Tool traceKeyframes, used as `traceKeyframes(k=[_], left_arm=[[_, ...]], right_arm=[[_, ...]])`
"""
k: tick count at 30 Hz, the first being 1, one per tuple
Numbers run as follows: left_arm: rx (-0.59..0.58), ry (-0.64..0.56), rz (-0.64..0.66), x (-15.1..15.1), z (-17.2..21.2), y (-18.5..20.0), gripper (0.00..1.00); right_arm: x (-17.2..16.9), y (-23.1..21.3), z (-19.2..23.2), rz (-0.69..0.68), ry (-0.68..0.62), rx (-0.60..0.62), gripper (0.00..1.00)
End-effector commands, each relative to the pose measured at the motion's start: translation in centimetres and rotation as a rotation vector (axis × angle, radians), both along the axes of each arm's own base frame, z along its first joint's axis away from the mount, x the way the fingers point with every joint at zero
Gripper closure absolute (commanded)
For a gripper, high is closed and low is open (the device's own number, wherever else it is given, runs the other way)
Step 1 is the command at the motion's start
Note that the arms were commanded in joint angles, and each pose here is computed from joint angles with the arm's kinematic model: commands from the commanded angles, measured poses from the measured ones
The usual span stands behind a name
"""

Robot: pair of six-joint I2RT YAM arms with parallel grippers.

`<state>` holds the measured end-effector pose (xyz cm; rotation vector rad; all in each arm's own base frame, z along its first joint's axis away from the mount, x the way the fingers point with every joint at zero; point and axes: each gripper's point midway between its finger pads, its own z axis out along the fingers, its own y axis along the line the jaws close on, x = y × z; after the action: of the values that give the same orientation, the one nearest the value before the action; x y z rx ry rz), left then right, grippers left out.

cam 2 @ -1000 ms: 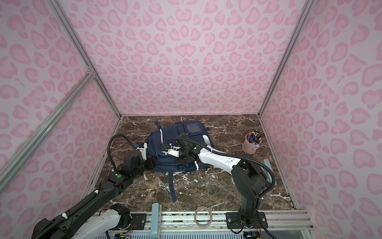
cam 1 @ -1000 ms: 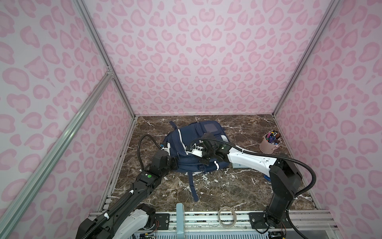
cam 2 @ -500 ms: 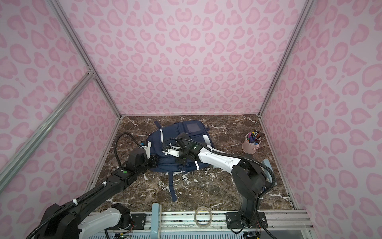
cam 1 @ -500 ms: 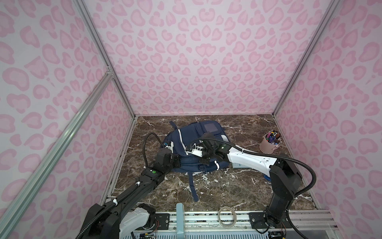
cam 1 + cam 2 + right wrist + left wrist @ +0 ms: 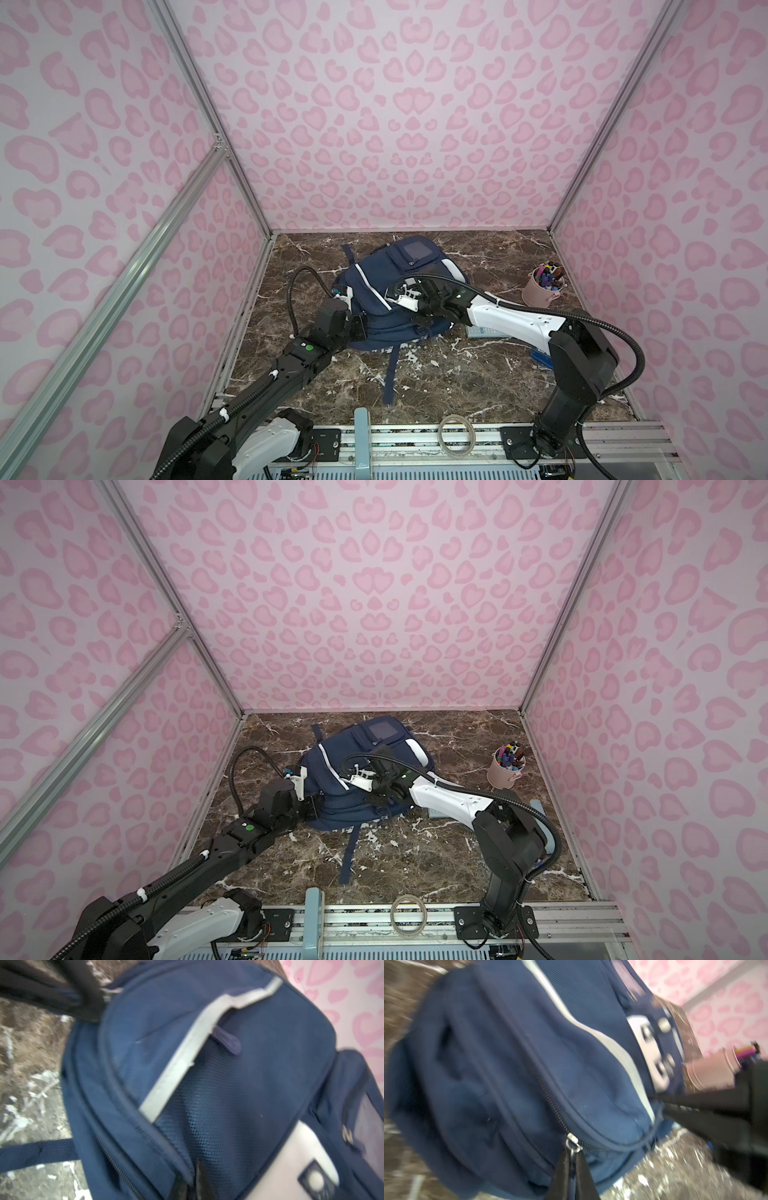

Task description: Pack the student bag

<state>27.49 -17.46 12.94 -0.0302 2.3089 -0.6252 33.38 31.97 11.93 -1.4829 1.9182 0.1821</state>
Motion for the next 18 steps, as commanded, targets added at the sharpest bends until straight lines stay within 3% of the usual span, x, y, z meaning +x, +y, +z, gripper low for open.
traceKeyframes(k=[1,2,3,8,10,13,16,18], left_arm=[[-0.032,0.076,-0.021,-2.0,-0.9,-1.6,0.97],[-0.058,0.071,-0.044,-2.2,-0.4,-2.3,0.97],[-0.064,0.065,-0.053,-2.3,0.0,-2.6,0.97],[-0.088,0.056,-0.079,-2.4,1.3,-3.4,0.97],[-0.109,0.053,-0.099,-2.6,1.9,-3.8,0.97],[-0.099,0.064,-0.104,-2.8,1.9,-3.7,0.97],[-0.077,0.061,-0.071,-2.6,1.7,-2.7,0.96],[-0.064,0.046,-0.006,-1.4,1.5,-0.9,0.96]], right_arm=[[0.7,-0.5,2.2,-0.055,-0.105,0.059,0.50],[-0.5,0.1,2.7,-0.007,-0.123,0.092,0.42],[-1.7,0.9,3.2,0.050,-0.146,0.112,0.40],[-5.9,4.2,3.6,0.210,-0.230,0.110,0.41],[-5.8,5.2,3.2,0.215,-0.245,0.118,0.43],[-4.4,6.4,2.9,0.181,-0.254,0.129,0.56],[-4.3,6.4,1.4,0.184,-0.227,0.092,0.88],[-5.1,5.9,0.4,0.214,-0.205,0.069,1.00]])
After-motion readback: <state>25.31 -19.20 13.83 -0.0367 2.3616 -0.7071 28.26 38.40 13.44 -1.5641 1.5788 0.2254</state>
